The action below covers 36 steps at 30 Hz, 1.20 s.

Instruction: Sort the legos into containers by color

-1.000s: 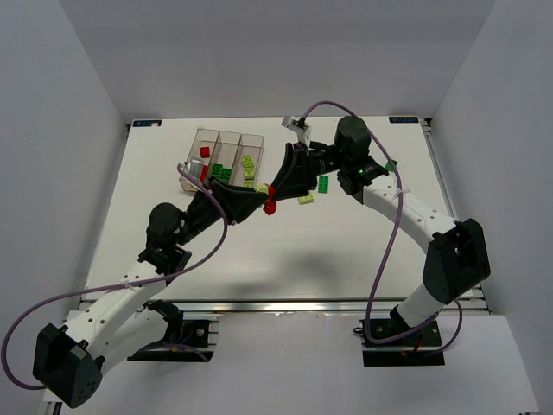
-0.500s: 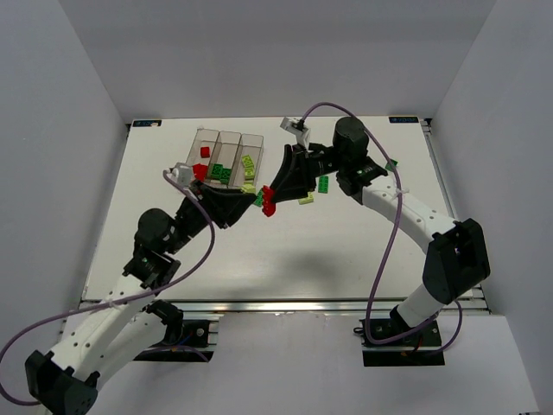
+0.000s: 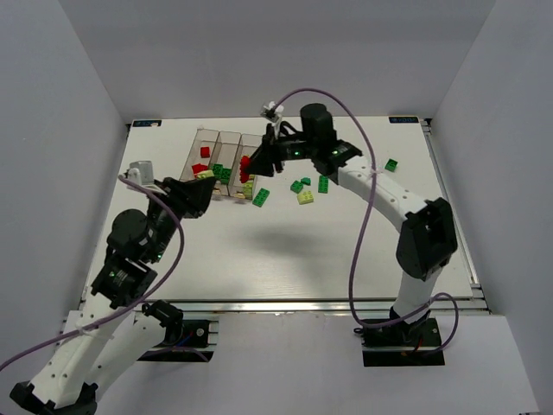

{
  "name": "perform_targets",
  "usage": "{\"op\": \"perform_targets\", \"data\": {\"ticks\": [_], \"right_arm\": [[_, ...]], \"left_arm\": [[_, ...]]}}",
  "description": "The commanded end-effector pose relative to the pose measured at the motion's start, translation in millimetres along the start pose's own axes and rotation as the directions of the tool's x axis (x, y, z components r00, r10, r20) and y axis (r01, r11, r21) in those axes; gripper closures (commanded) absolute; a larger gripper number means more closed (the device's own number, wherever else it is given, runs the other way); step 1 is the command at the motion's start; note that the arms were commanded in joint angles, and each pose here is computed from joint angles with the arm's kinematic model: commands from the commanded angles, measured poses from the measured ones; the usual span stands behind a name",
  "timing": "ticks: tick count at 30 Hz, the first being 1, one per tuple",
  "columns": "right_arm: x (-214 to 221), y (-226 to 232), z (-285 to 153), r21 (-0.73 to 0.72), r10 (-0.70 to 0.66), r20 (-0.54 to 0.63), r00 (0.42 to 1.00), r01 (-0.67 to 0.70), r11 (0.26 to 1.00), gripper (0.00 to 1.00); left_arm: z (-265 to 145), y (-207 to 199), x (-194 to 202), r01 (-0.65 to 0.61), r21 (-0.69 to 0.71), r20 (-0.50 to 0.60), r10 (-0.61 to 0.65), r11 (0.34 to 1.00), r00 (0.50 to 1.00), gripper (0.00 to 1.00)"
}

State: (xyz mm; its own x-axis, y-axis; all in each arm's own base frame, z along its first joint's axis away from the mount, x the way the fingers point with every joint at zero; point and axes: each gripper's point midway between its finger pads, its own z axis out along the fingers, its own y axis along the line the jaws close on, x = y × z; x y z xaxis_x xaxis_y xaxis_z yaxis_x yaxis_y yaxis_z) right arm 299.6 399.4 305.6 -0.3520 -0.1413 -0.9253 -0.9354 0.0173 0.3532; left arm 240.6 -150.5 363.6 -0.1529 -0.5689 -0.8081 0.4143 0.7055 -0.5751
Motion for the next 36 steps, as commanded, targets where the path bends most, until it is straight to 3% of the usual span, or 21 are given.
{"op": "perform_targets", "data": {"ticks": [1, 8, 10, 11, 12, 13, 14, 15, 17, 19, 21, 25, 36], "right_arm": [[5.2, -63.3, 23.1, 0.283, -0.161, -0.056, 0.985, 0.17, 0.944, 1.0], [-29.6, -109.7, 99.5, 0.467, -0.43, 0.135, 0.893, 0.325, 0.822, 1.0], [-35.1, -112.1, 118.1, 0.494, -0.471, 0.17, 0.865, 0.339, 0.801, 1.0], [-15.4, -135.8, 131.3, 0.529, -0.46, 0.152, 0.875, 0.321, 0.786, 1.0], [-44.3, -130.8, 140.0, 0.544, -0.5, 0.201, 0.843, 0.329, 0.772, 1.0], [-46.3, -138.3, 148.2, 0.557, -0.503, 0.206, 0.839, 0.322, 0.766, 1.0], [-19.7, -164.3, 163.8, 0.573, -0.479, 0.179, 0.86, 0.304, 0.761, 1.0], [-54.4, -156.7, 167.3, 0.584, -0.522, 0.239, 0.819, 0.308, 0.751, 1.0], [-36.0, -177.1, 182.1, 0.605, -0.539, 0.244, 0.806, 0.308, 0.734, 1.0], [-49.5, -173.0, 187.7, 0.621, -0.589, 0.269, 0.762, 0.33, 0.711, 1.0], [-20.6, -185.1, 199.4, 0.619, -0.575, 0.231, 0.785, 0.337, 0.709, 1.0], [-2.1, -198.1, 193.7, 0.662, -0.57, 0.211, 0.794, 0.313, 0.681, 1.0], [20.8, -189.0, 218.9, 0.594, -0.558, 0.213, 0.802, 0.348, 0.726, 1.0]], "left_arm": [[-18.6, 35.0, -35.4, 0.003, -0.27, 0.076, 0.018, 0.963, 0.997, 1.0], [-43.2, 22.1, -67.7, 0.074, -0.265, 0.157, -0.032, 0.961, 0.987, 1.0], [-50.8, 21.3, -72.1, 0.084, -0.261, 0.175, -0.038, 0.962, 0.984, 1.0], [-52.7, 21.7, -72.8, 0.085, -0.262, 0.178, -0.038, 0.961, 0.983, 1.0], [-57.4, 21.6, -75.1, 0.087, -0.263, 0.184, -0.038, 0.961, 0.982, 1.0], [-59.6, 22.0, -75.7, 0.087, -0.265, 0.186, -0.038, 0.96, 0.982, 1.0], [-61.3, 22.4, -76.1, 0.084, -0.267, 0.186, -0.034, 0.96, 0.982, 1.0], [-64.6, 23.9, -77.1, 0.084, -0.276, 0.188, -0.032, 0.957, 0.982, 1.0], [-69.4, 25.7, -76.6, 0.084, -0.283, 0.186, -0.031, 0.955, 0.982, 1.0], [-74.8, 26.4, -78.4, 0.09, -0.285, 0.195, -0.034, 0.954, 0.98, 1.0], [-78.6, 29.5, -77.8, 0.099, -0.296, 0.2, -0.039, 0.95, 0.979, 1.0], [-86.7, 33.6, -77.0, 0.115, -0.303, 0.215, -0.049, 0.946, 0.975, 1.0], [-97.0, 38.3, -72.9, 0.133, -0.318, 0.21, -0.068, 0.939, 0.975, 1.0]]}}
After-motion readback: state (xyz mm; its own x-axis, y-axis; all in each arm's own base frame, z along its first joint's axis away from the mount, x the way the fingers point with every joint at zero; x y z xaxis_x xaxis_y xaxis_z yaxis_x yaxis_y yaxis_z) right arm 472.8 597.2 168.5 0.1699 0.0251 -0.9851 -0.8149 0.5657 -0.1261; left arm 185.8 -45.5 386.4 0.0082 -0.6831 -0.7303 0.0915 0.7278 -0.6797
